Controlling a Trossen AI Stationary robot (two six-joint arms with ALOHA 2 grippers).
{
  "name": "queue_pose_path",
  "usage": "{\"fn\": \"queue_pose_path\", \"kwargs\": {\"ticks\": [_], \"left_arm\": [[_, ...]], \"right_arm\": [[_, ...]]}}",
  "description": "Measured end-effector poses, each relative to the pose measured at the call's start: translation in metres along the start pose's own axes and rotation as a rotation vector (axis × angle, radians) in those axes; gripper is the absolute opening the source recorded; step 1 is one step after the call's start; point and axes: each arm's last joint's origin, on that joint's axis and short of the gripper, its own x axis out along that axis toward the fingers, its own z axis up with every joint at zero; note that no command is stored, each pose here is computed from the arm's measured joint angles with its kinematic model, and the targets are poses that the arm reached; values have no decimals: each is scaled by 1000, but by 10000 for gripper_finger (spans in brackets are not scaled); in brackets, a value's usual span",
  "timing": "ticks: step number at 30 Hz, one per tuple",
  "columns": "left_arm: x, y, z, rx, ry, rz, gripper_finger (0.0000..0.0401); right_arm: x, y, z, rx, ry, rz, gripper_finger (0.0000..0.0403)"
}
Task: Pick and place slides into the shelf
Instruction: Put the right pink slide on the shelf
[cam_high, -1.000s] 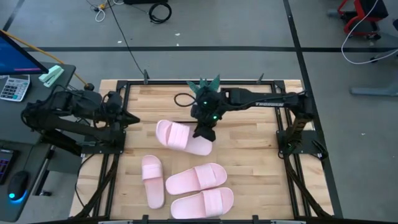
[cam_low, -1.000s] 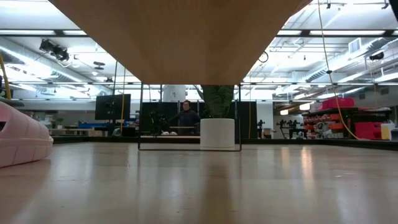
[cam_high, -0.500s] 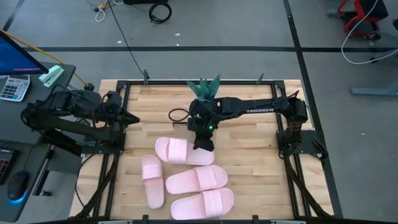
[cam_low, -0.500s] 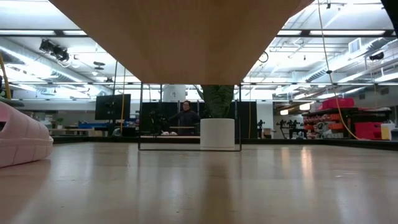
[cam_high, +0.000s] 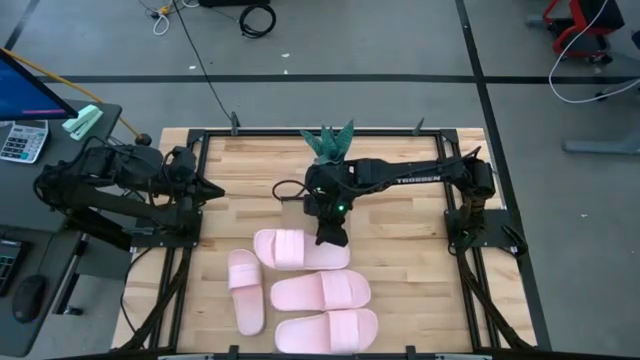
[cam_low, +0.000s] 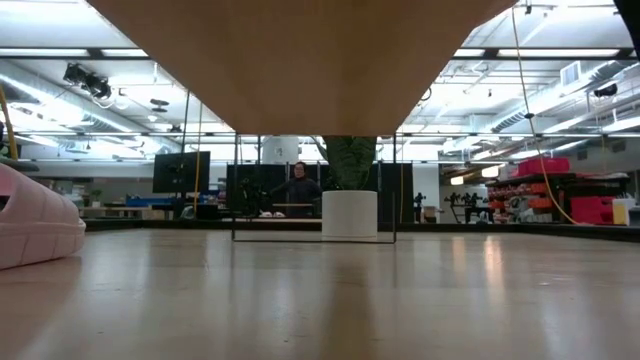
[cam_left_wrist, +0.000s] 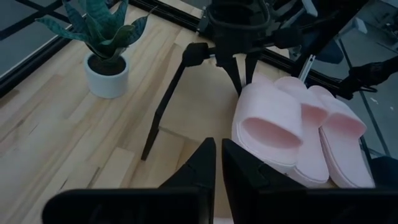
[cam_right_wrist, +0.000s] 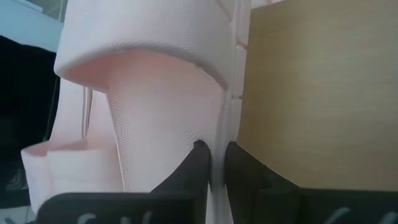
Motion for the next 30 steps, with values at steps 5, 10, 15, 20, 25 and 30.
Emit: {"fn": "queue_pose_path", "kwargs": {"ticks": [5,10,15,20,25,30], "left_arm": [[0,0,0,3,1,1,30],[0,0,0,12,2,1,23],[0,0,-1,14,7,3,30],[0,1,-1,15,12,6,35],[0,1,-1,15,12,6,35],[0,1,-1,15,11,8,30]], "right_arm": [[6,0,-2,5,18,-11,41],[6,-1,-2,8,11,-46,48],[7,0,-3,5,20,-59,57],[10,1,-4,5,22,-80,75],[11,1,-5,41,32,-80,108],[11,-2,-6,87,35,-83,147]]}}
